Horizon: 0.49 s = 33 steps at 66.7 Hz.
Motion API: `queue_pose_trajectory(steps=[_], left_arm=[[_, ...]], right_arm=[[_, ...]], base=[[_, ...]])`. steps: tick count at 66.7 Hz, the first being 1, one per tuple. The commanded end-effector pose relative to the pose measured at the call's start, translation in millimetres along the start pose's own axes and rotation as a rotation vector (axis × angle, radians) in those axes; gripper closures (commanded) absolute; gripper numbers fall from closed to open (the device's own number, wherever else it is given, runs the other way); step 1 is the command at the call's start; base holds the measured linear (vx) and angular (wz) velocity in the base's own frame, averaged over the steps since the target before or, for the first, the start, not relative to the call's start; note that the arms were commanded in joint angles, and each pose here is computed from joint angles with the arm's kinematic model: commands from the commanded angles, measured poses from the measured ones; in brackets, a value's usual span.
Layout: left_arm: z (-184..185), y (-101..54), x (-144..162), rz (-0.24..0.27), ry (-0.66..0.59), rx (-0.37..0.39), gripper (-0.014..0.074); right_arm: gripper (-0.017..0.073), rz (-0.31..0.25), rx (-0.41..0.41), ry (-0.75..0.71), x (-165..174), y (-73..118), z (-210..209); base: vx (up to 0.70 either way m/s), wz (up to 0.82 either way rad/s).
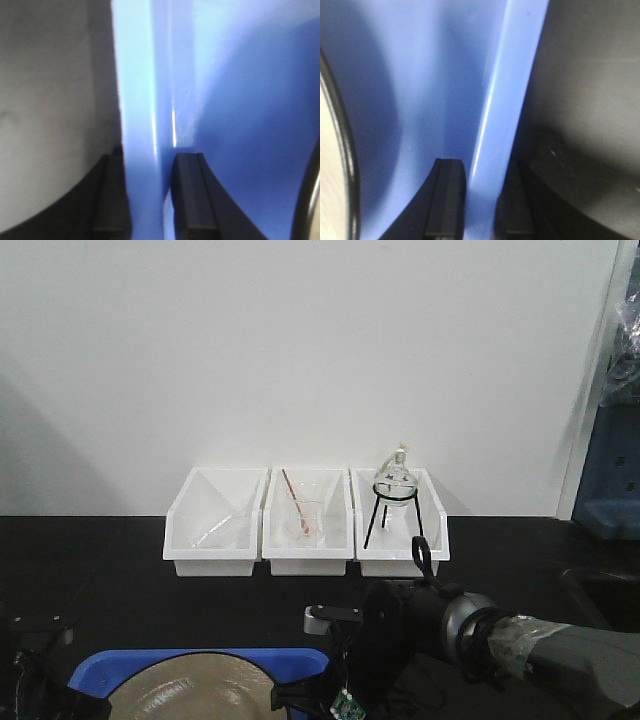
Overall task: Place disk in tray to left cabinet
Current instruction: 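Grasp the tray's opposite rim with the right gripper and lift with both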
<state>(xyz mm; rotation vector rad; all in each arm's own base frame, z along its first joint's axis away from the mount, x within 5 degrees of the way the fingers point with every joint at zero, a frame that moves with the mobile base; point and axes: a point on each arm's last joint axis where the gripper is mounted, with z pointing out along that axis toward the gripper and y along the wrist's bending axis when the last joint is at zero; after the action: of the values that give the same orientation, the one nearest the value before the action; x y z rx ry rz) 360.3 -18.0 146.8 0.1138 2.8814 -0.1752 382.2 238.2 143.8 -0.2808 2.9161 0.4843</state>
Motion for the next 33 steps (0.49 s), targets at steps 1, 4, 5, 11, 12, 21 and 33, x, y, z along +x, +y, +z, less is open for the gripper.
queue_pose_trajectory(steps=[1,4,5,11,12,21,33], left_arm=[[-3.1,-29.1,2.3,-0.055,0.039,0.170,0.0544],[-4.1,-31.8,3.2,-0.057,0.049,0.200,0.0594],[-4.7,-32.8,3.5,-0.056,0.053,0.211,0.0603],[-7.1,-38.7,5.4,-0.069,0.078,0.275,0.0603],[-7.9,-39.7,5.6,-0.070,0.080,0.286,0.0602],[-15.7,-46.4,5.1,-0.114,0.080,0.355,0.0600],[-39.0,-56.3,1.7,-0.181,0.038,0.455,0.0596]], right_arm=[[0.0574,0.035,-0.121,-0.080,-7.2,25.8,-28.4],[0.0573,0.054,-0.133,-0.077,-8.1,24.2,-29.1],[0.0572,0.062,-0.139,-0.076,-8.4,23.6,-29.4],[0.0571,0.105,-0.172,-0.075,-10.7,20.7,-35.5],[0.0571,0.112,-0.174,-0.076,-11.5,19.1,-36.6],[0.0569,0.148,-0.207,-0.099,-16.1,13.1,-54.9],[0.0568,0.157,-0.216,-0.120,-18.3,4.8,-81.5]], base=[[0.00,0.00],[0.00,0.00],[0.00,0.00],[0.00,0.00],[0.00,0.00],[0.00,0.00],[0.00,0.00]])
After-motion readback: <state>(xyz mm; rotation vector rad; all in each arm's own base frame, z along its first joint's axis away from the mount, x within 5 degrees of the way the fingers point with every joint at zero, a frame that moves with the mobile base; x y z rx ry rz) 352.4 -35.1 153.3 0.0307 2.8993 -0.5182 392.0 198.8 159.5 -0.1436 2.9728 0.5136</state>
